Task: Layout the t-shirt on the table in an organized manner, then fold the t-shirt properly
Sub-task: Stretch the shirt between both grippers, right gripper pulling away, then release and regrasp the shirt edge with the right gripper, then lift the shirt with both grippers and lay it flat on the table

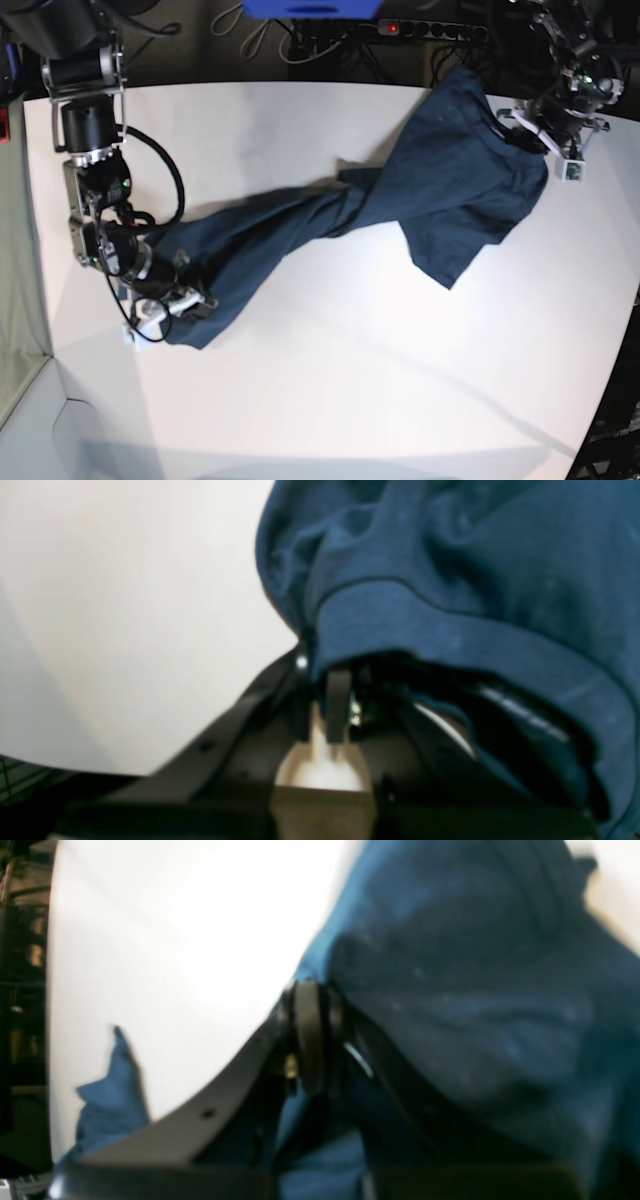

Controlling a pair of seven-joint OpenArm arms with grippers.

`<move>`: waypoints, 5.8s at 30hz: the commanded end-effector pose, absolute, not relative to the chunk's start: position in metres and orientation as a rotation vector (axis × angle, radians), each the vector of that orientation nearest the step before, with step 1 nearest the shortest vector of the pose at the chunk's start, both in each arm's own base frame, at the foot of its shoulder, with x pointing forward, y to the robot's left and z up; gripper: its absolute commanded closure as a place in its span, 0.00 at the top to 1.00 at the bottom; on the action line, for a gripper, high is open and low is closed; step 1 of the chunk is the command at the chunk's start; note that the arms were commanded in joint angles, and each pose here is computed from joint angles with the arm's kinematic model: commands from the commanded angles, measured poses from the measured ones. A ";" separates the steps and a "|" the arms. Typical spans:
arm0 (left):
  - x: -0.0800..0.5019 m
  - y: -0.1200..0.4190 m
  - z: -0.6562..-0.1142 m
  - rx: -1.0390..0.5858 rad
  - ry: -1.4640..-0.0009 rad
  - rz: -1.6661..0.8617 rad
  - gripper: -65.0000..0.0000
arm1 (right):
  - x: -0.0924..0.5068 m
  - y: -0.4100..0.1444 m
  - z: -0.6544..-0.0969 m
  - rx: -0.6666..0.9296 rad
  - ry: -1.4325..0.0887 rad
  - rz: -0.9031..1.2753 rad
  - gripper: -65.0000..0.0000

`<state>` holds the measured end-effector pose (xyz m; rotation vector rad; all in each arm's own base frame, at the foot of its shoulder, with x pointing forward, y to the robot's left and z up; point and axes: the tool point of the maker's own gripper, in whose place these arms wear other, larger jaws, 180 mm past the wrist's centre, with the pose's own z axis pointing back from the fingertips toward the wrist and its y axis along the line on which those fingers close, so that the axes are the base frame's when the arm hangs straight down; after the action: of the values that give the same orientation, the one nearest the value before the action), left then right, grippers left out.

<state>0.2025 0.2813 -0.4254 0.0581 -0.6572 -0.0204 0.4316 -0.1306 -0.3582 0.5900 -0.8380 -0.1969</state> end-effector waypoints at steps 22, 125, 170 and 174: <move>0.203 0.323 -0.377 0.209 -0.743 0.016 0.00 | 0.467 -0.166 -0.174 1.027 -1.297 -0.169 0.00; 0.229 0.304 -0.377 0.101 -0.817 0.042 0.00 | 0.457 -0.104 -0.228 0.401 -1.377 -0.024 0.00; 0.493 0.200 -0.057 0.107 -1.519 -0.316 0.00 | 0.512 -0.289 -0.014 0.509 -1.639 -0.168 0.00; 0.481 0.204 -0.092 0.134 -1.388 -0.310 0.00 | 0.486 -0.294 -0.073 0.507 -1.556 -0.195 0.00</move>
<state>0.4799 0.2033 -0.1131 0.1225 -1.3292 -0.3101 0.4868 -0.2879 -0.0929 0.5137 -1.5053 -0.2005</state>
